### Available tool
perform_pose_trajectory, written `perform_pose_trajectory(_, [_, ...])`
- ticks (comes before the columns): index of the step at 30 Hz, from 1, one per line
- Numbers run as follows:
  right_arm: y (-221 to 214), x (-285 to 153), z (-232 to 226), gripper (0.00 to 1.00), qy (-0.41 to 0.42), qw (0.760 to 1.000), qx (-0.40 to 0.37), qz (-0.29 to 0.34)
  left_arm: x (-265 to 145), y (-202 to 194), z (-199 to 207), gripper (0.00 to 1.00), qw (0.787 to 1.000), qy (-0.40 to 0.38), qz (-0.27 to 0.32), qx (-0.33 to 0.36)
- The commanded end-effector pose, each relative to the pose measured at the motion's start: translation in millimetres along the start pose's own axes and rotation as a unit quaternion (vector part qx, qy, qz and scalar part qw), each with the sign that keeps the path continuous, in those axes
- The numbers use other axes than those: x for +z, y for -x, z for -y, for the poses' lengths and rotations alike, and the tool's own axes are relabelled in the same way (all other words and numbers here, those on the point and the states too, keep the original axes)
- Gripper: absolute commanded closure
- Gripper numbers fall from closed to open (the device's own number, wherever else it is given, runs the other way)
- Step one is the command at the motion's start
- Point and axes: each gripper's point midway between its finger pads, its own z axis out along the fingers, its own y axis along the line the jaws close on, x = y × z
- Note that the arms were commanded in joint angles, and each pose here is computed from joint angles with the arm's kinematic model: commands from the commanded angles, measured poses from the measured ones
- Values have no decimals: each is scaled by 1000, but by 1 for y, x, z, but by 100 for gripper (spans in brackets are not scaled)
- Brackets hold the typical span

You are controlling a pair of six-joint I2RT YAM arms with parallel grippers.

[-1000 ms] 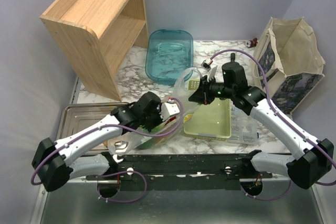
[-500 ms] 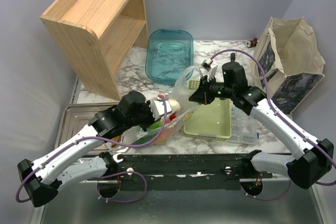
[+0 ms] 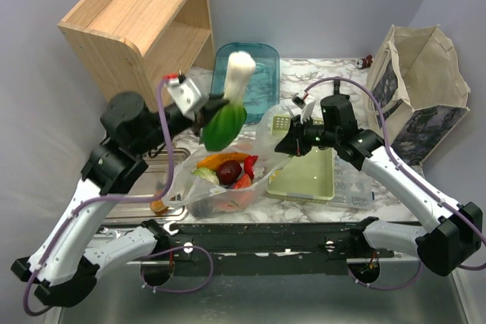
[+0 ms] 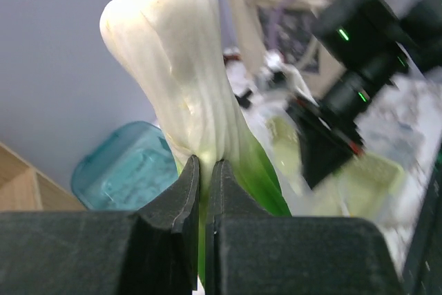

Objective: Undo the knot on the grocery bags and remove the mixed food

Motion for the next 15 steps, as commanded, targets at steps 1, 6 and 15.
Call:
perform_pose_trajectory(1, [-6, -6, 0, 99, 1, 1000, 5, 7, 37, 55, -70, 100, 993, 96, 58, -23])
perform_pose_trajectory(6, [-6, -8, 0, 99, -1, 1000, -6, 9, 94, 28, -161, 100, 980, 201, -1, -10])
perform_pose_trajectory(15, [-6, -10, 6, 99, -12, 1000, -16, 12, 175, -128, -250, 100, 958, 243, -140, -55])
